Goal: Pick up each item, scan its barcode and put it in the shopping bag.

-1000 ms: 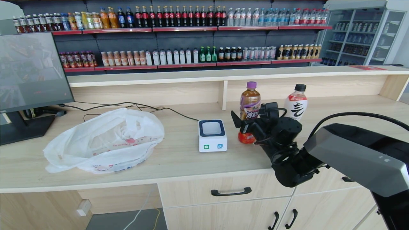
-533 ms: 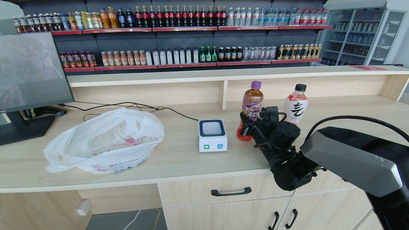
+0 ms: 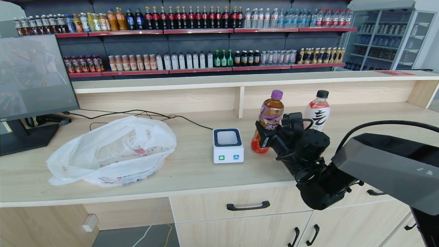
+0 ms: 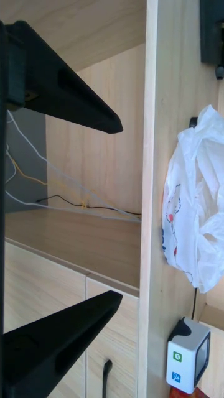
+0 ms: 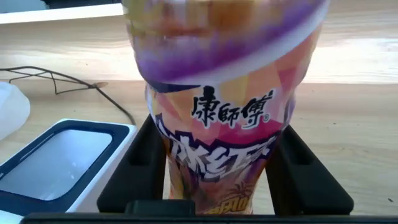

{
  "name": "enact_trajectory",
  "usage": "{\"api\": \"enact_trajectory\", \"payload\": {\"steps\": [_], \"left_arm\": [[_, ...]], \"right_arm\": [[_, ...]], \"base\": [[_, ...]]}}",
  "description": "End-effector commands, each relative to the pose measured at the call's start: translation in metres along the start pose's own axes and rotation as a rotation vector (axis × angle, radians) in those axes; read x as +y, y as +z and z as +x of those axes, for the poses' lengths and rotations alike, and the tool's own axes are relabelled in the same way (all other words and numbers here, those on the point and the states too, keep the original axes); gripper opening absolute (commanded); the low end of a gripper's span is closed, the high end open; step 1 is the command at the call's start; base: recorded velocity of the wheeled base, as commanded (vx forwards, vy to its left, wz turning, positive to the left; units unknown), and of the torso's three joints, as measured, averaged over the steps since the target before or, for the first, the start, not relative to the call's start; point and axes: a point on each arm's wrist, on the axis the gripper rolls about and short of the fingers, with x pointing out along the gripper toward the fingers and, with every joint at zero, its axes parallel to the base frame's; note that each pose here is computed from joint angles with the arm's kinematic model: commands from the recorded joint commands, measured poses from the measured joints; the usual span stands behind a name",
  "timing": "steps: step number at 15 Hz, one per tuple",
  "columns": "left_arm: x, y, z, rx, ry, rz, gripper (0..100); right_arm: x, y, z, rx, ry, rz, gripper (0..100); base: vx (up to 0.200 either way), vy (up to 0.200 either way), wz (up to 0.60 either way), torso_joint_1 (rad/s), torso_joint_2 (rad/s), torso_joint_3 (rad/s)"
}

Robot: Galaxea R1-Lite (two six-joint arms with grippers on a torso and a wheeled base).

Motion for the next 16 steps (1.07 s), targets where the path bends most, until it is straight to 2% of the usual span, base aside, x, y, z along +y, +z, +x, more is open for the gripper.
{"api": "enact_trajectory", "payload": {"steps": [1,4,8,12,14,16], "left_arm": [[0.0,0.0,0.0,0.0,0.0,0.0,100],[0.0,0.0,0.0,0.0,0.0,0.0,100],[0.0,0.0,0.0,0.0,0.0,0.0,100],[0.0,0.0,0.0,0.0,0.0,0.0,100],[0.0,0.0,0.0,0.0,0.0,0.0,100],[0.0,0.0,0.0,0.0,0.0,0.0,100]], "right_arm": [[0.004,0.015,-0.004,-0.022,0.008,0.005,0],[0.004,0.019,-0.006,-0.023,0.01,0.005,0],[0.004,0.037,-0.007,-0.064,0.014,0.017,0],[0.006,0.071,-0.014,-0.133,0.022,0.017,0],[0.005,0.082,-0.026,-0.13,0.02,0.008,0],[0.012,0.096,-0.052,-0.106,0.049,-0.016,0]], "base": [[0.0,0.0,0.0,0.0,0.0,0.0],[0.0,0.0,0.0,0.0,0.0,0.0],[0.0,0.0,0.0,0.0,0.0,0.0],[0.0,0.0,0.0,0.0,0.0,0.0],[0.0,0.0,0.0,0.0,0.0,0.0],[0.0,0.0,0.0,0.0,0.0,0.0]]}}
